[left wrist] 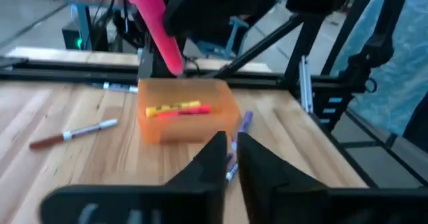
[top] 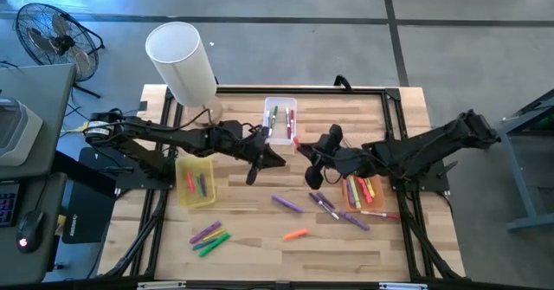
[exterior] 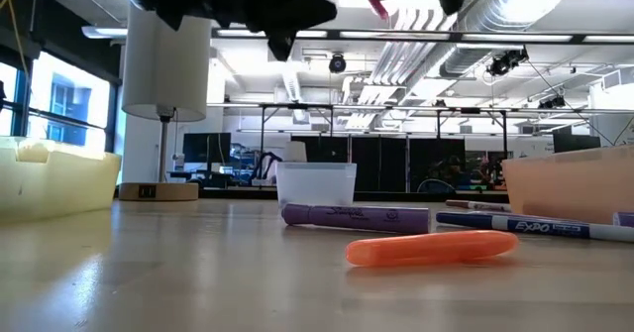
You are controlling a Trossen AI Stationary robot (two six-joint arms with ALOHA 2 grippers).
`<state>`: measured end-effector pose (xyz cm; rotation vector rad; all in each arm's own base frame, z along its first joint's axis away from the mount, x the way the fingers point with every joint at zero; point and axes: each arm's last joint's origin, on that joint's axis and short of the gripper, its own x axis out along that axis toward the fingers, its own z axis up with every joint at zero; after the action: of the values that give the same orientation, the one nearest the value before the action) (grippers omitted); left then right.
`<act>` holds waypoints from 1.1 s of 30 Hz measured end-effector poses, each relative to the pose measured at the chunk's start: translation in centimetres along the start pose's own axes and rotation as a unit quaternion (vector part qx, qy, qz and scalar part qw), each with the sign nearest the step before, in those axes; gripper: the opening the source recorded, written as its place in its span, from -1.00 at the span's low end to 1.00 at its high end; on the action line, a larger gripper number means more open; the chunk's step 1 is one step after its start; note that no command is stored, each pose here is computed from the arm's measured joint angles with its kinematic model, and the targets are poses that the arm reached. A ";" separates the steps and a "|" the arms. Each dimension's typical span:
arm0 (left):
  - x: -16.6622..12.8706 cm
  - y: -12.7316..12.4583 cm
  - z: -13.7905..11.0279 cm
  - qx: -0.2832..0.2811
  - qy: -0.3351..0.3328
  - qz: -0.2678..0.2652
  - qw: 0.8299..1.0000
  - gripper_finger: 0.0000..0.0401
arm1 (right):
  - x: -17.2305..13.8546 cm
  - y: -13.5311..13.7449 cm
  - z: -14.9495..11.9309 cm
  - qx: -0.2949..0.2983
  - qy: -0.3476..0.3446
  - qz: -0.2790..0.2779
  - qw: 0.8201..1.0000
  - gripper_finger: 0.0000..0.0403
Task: Pick & Place Markers
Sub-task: Put the pink pen into the yellow bin
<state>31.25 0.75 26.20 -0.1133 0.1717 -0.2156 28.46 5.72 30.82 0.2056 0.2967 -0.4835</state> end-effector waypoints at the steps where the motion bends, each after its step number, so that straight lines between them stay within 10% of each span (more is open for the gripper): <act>1: 0.0 0.0 0.1 0.001 -0.005 -0.001 1.000 -0.75 | 0.2 0.3 0.1 -0.002 -0.008 0.008 1.000 -0.85; 14: 1.2 0.4 -0.5 -0.006 -0.040 -0.005 0.999 0.03 | 2.3 2.3 -0.2 -0.041 -0.056 0.063 0.996 -0.85; 33: 1.1 0.2 0.5 -0.018 -0.080 0.003 0.997 0.07 | 3.2 2.7 -0.4 -0.051 -0.078 0.045 0.995 -0.84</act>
<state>32.46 0.70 26.48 -0.1656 0.0162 -0.1975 32.36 6.83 29.69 0.0807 0.1575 -0.3911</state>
